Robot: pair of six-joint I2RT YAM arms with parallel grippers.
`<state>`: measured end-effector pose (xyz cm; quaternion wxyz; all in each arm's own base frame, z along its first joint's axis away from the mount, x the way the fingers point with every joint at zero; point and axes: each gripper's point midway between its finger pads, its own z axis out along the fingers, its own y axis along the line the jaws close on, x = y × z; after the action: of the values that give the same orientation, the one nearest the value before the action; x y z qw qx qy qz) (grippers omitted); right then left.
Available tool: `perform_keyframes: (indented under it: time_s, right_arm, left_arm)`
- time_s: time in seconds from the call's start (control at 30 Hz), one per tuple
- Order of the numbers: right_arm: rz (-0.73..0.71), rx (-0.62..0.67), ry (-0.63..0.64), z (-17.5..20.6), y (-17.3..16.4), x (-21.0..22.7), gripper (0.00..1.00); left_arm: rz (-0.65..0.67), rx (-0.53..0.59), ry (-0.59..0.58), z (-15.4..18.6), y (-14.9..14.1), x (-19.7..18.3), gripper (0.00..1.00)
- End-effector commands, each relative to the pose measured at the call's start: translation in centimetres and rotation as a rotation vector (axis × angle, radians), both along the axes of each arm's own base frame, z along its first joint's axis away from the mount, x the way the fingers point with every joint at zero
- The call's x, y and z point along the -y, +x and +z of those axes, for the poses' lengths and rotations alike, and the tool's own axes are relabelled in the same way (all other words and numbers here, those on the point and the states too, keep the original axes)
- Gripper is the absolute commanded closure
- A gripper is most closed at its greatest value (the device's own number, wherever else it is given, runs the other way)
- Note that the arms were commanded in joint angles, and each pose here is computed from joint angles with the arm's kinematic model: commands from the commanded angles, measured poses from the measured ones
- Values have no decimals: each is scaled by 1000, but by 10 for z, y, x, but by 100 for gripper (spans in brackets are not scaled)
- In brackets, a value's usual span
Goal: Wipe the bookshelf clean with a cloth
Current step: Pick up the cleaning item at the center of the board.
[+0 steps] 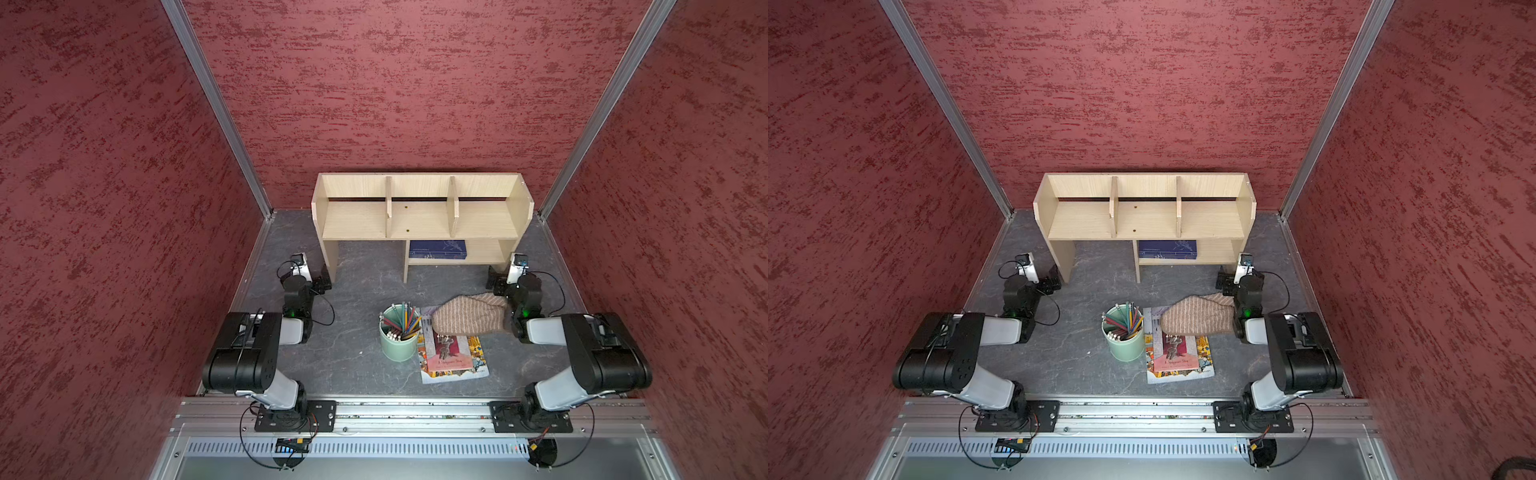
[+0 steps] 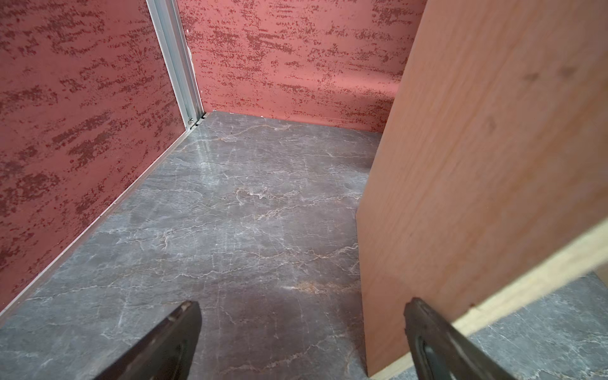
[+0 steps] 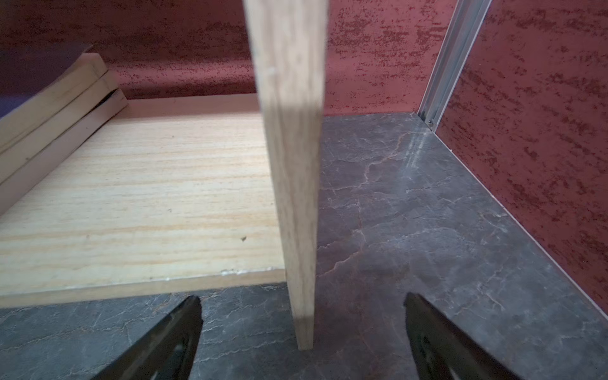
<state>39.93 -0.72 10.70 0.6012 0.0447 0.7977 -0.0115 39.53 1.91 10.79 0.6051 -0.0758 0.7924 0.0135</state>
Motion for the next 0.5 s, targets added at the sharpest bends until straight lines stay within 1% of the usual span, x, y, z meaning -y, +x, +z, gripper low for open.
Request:
perform_keyframes:
  time_s: [0.0,0.33,0.4,0.43,0.47]
  right_arm:
    - [11,32,-5,10,3,-2,2]
    - [9,34,-3,11,4,-1,2]
    - [-34,21,1,12,2,6,2]
    - [-60,21,0,20,0,10,2]
    - [-90,-12,5,27,-3,14,1]
  left_arm:
    - [1,28,12,8,3,-1,0]
    - [-22,20,-11,7,4,-1,0]
    - [-22,20,-11,8,3,-1,0]
    - [-12,5,-11,9,4,-2,0]
    - [8,-13,-6,12,5,-5,0]
